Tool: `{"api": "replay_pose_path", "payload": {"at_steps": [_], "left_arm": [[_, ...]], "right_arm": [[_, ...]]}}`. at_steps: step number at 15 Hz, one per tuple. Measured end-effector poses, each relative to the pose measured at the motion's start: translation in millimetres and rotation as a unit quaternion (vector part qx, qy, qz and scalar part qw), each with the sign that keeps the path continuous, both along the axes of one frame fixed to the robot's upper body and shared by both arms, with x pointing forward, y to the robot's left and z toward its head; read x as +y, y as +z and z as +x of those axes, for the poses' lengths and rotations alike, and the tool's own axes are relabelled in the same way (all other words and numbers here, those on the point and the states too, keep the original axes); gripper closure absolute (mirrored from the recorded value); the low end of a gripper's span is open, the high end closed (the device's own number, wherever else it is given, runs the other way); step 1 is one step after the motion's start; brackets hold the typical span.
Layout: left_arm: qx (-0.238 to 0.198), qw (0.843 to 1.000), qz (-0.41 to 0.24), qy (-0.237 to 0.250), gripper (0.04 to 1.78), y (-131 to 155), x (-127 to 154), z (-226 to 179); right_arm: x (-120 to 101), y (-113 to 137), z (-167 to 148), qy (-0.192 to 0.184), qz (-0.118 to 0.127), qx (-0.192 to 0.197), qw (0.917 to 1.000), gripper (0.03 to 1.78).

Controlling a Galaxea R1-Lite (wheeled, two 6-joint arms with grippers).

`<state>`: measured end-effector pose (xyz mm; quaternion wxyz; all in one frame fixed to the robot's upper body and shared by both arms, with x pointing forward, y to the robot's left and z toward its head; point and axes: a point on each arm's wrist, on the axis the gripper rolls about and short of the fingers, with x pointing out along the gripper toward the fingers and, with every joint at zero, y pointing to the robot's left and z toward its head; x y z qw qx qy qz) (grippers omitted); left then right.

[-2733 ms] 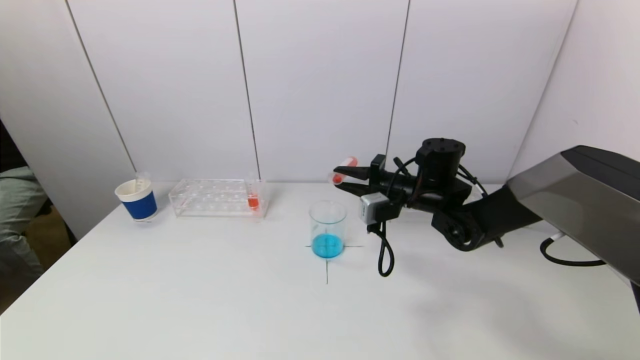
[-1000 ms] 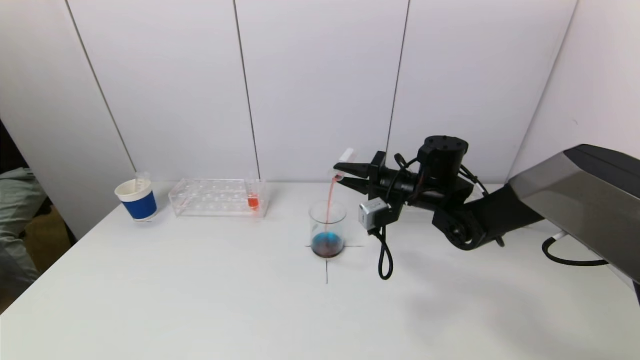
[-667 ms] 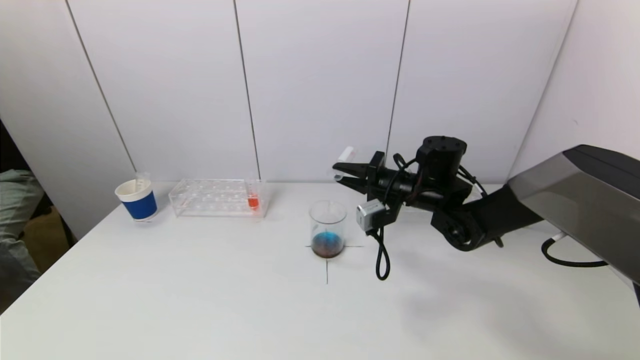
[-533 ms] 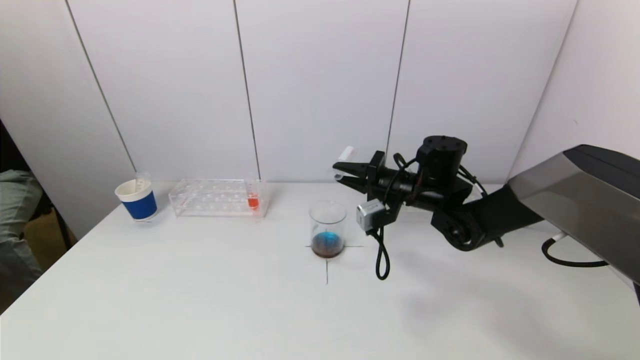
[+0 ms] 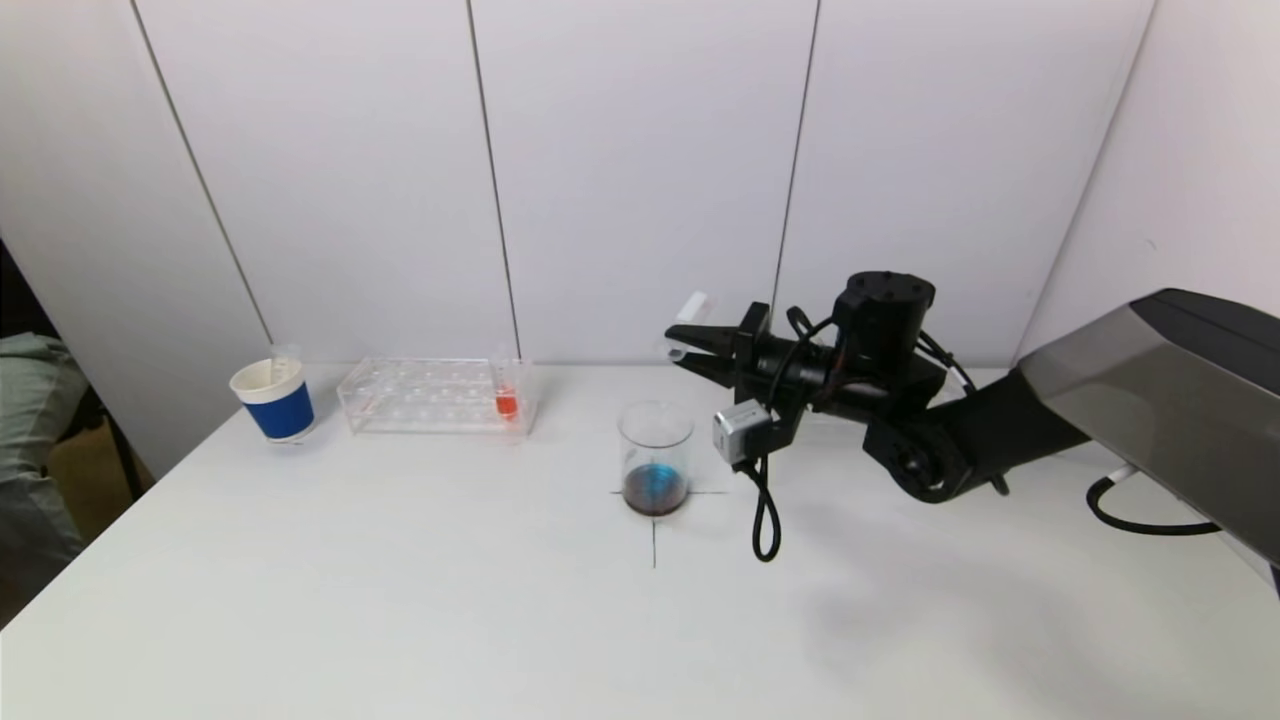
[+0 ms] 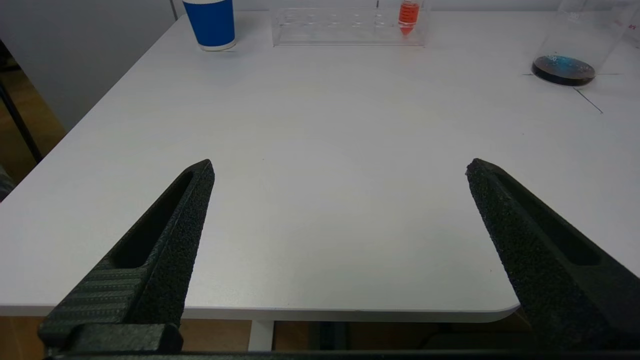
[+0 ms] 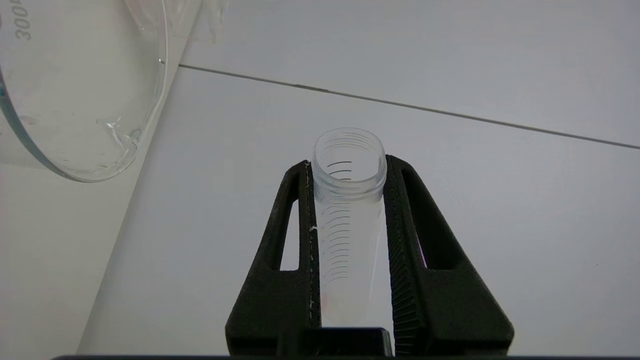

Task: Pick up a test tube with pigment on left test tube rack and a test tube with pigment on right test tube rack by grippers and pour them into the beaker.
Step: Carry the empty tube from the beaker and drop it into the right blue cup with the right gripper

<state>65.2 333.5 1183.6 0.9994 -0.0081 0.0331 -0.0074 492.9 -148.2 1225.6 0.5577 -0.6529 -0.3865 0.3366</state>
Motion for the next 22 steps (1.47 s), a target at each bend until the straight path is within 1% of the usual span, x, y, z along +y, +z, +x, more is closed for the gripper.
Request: {"api": "replay_pose_path", "payload": {"at_steps": [3, 4, 6, 9, 11, 13, 15, 16, 17, 18, 19, 20, 22], "left_arm": [[0.000, 1.000, 0.000, 0.000, 0.06, 0, 0, 0], [0.000, 1.000, 0.000, 0.000, 0.06, 0, 0, 0], [0.000, 1.000, 0.000, 0.000, 0.06, 0, 0, 0], [0.000, 1.000, 0.000, 0.000, 0.06, 0, 0, 0], [0.000, 1.000, 0.000, 0.000, 0.06, 0, 0, 0], [0.000, 1.000, 0.000, 0.000, 0.06, 0, 0, 0], [0.000, 1.000, 0.000, 0.000, 0.06, 0, 0, 0], [0.000, 1.000, 0.000, 0.000, 0.06, 0, 0, 0], [0.000, 1.000, 0.000, 0.000, 0.06, 0, 0, 0], [0.000, 1.000, 0.000, 0.000, 0.06, 0, 0, 0], [0.000, 1.000, 0.000, 0.000, 0.06, 0, 0, 0], [0.000, 1.000, 0.000, 0.000, 0.06, 0, 0, 0], [0.000, 1.000, 0.000, 0.000, 0.06, 0, 0, 0]], "right_arm": [[1, -3, -3, 0.004, 0.001, 0.015, 0.9999, 1.36], [1, -5, -6, 0.005, 0.004, 0.027, 0.9996, 1.36], [2, -5, -10, 0.007, 0.020, 0.061, 0.9979, 1.36], [3, 3, -15, 0.004, 0.054, 0.109, 0.9926, 1.36], [3, 11, -18, 0.006, 0.080, 0.141, 0.9867, 1.36], [1, 21, -24, 0.008, 0.115, 0.181, 0.9767, 1.36], [-1, 33, -28, -0.003, 0.154, 0.215, 0.9644, 1.36], [-2, 39, -30, -0.014, 0.177, 0.233, 0.9562, 1.36], [-2, 46, -32, -0.025, 0.203, 0.254, 0.9454, 1.36], [-1, 54, -36, -0.038, 0.233, 0.276, 0.9317, 1.36], [1, 63, -39, -0.055, 0.270, 0.298, 0.9141, 1.36], [1, 74, -42, -0.070, 0.310, 0.319, 0.8929, 1.36], [1, 92, -44, -0.095, 0.373, 0.349, 0.8547, 1.36]]}}
